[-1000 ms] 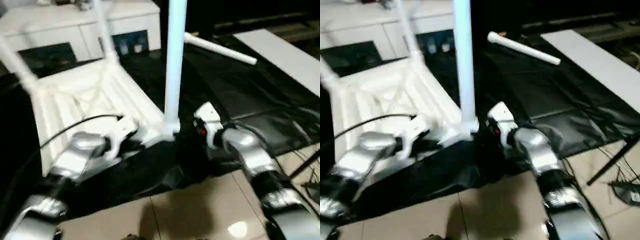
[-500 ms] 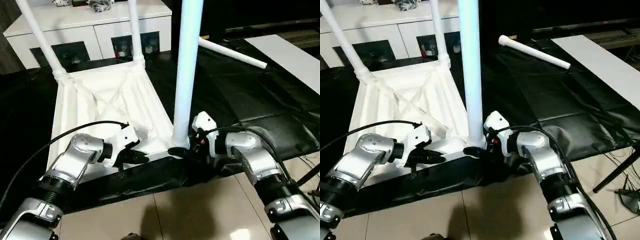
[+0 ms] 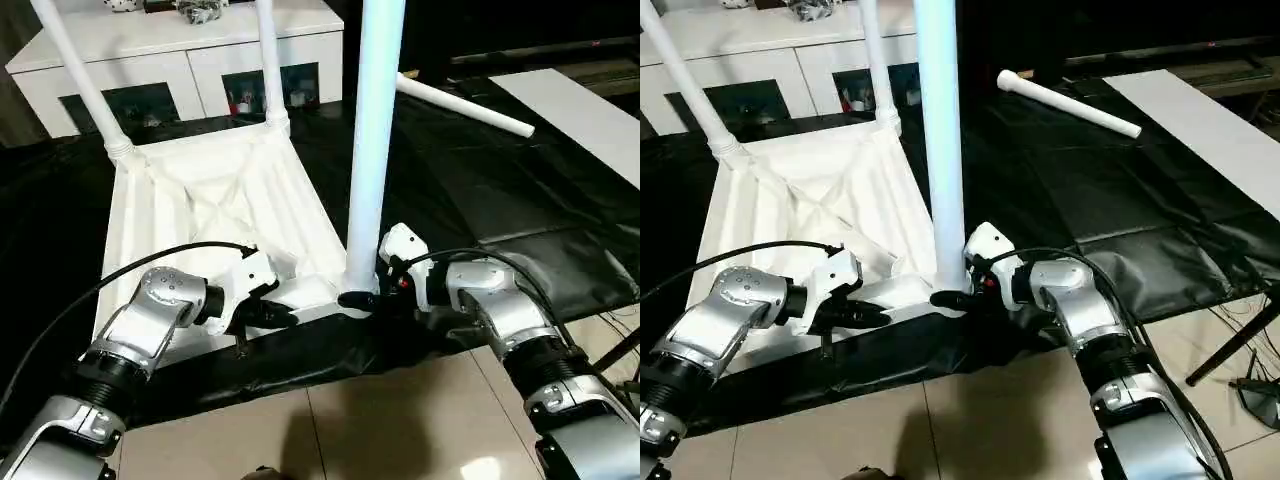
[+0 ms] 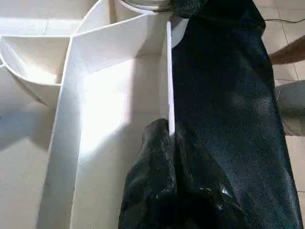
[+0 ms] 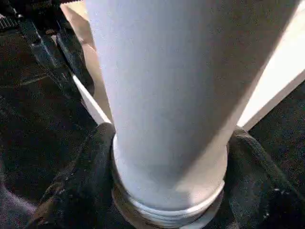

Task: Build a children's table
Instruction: Rotate leg to tighten

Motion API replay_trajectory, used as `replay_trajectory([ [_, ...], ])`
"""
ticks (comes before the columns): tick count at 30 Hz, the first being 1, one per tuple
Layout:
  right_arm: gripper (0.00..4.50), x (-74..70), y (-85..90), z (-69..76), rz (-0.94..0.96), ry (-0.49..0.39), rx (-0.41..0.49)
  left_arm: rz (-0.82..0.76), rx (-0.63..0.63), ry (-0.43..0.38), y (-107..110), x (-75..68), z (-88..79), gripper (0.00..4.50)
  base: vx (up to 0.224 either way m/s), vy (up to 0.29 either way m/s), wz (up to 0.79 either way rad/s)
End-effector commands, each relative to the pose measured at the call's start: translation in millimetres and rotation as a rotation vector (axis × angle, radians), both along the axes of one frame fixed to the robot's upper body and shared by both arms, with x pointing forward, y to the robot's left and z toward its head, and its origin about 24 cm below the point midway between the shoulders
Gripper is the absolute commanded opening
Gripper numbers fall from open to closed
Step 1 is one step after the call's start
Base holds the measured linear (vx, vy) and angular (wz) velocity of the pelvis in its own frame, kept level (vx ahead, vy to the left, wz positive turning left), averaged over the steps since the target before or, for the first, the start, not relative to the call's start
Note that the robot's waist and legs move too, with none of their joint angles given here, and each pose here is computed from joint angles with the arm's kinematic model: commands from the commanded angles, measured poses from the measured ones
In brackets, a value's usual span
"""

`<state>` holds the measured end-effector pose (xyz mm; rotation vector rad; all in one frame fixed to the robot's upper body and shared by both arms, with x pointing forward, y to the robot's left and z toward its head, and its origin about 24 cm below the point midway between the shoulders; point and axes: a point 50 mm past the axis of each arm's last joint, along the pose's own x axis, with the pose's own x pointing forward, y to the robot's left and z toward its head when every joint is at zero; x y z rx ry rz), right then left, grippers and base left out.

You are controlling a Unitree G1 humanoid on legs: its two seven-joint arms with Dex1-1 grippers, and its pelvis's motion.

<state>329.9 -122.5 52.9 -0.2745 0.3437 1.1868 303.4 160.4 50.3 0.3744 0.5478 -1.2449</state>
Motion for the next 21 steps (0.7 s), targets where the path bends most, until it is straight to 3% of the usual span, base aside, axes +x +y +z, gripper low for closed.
replay_trajectory([
  [1,2.73,5.6,5.7,6.9,-0.014,-0.028,0.026,-0.059,-0.011,0.004,-7.0,-2.6,0.7,0.0,0.0,0.0,0.0],
  [6,2.72,12.2,15.9,1.3,-0.198,-0.002,0.133,0.038,-0.055,-0.013,-15.7,2.7,-2.5,0.0,0.0,0.0,0.0],
  [9,2.72,14.4,20.5,-3.5,-0.289,0.011,0.146,0.092,-0.056,-0.028,-19.7,6.6,-4.1,0.0,0.0,0.0,0.0],
  [10,2.72,16.4,28.5,-12.8,-0.442,0.031,0.151,0.173,-0.053,-0.047,-27.5,12.7,-7.1,0.0,0.0,0.0,0.0],
  [13,2.72,18.0,37.1,-23.1,-0.629,0.052,0.141,0.295,-0.068,-0.056,-38.5,20.8,-8.8,0.0,0.0,0.0,0.0],
  [17,2.72,20.1,47.9,-28.9,-0.801,0.07,0.147,0.456,-0.053,-0.086,-46.6,31.7,-9.7,0.0,0.0,0.0,0.0],
  [19,2.72,20.8,63.1,-30.5,-0.869,0.056,0.117,0.549,-0.064,-0.134,-52.7,39.3,-8.0,0.0,0.0,0.0,0.0],
  [21,2.72,19.4,81.6,-26.0,-0.799,0.082,0.169,0.571,-0.072,-0.174,-57.5,42.2,-5.8,0.0,0.0,0.0,0.0],
])
